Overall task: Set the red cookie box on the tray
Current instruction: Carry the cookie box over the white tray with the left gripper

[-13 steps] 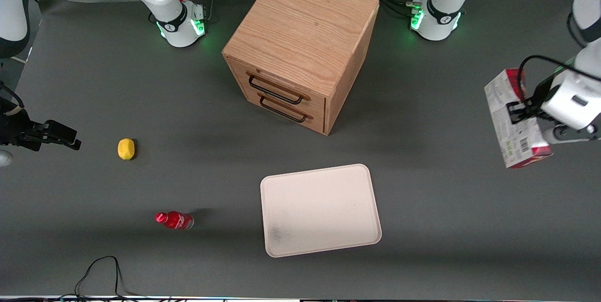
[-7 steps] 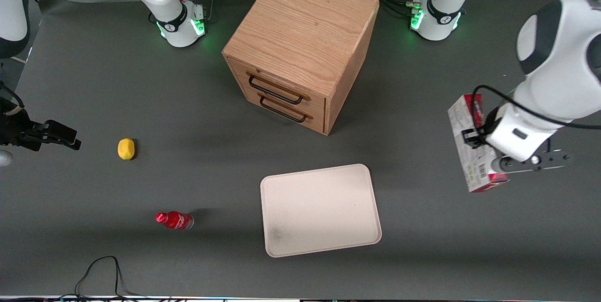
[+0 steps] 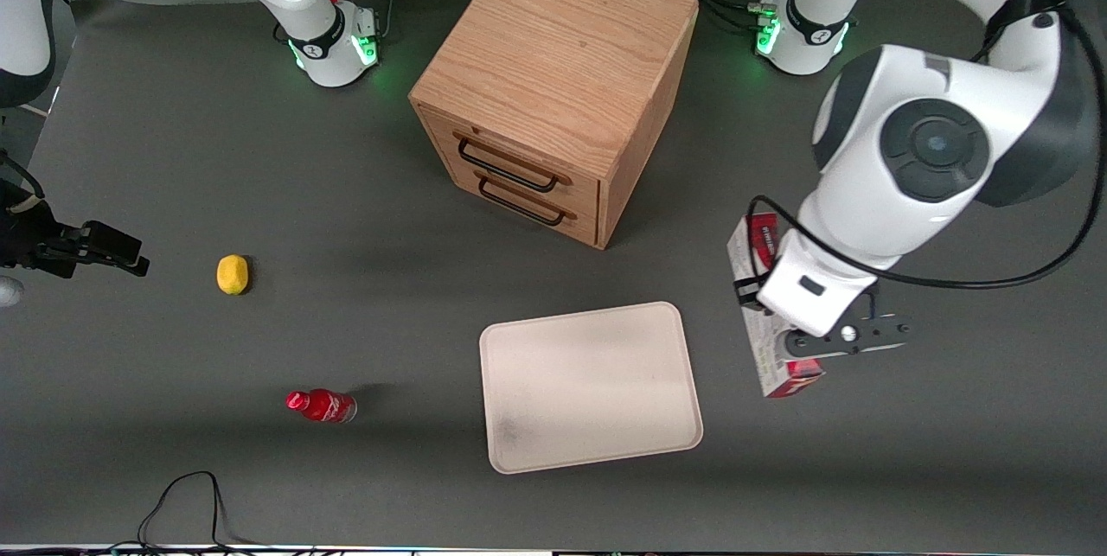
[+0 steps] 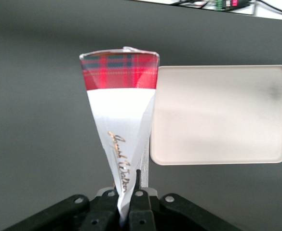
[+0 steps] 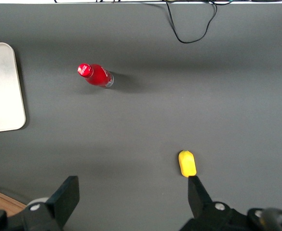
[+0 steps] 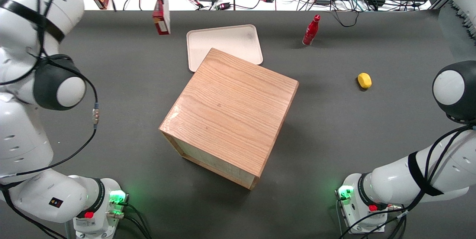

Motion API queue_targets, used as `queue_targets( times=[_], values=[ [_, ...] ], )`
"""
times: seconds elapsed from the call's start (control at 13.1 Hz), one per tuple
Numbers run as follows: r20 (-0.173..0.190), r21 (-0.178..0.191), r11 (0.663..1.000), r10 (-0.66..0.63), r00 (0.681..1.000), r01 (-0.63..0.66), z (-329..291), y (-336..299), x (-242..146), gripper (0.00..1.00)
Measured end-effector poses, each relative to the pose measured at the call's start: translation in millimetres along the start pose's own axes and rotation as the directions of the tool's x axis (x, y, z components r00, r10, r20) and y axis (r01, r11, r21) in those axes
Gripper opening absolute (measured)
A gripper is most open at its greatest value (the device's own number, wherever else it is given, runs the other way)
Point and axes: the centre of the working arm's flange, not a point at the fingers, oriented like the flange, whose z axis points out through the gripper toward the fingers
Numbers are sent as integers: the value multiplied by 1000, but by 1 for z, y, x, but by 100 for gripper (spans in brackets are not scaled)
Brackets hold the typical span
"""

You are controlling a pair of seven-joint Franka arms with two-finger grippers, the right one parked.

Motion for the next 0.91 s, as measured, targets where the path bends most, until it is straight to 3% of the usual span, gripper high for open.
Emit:
queue_targets(
  times=[0.61,0.91],
  values=[
    [11,6,999,-34,999,34,28,51,-14,4],
    [19,19,999,-40,999,40,85,56,0,4]
  ],
)
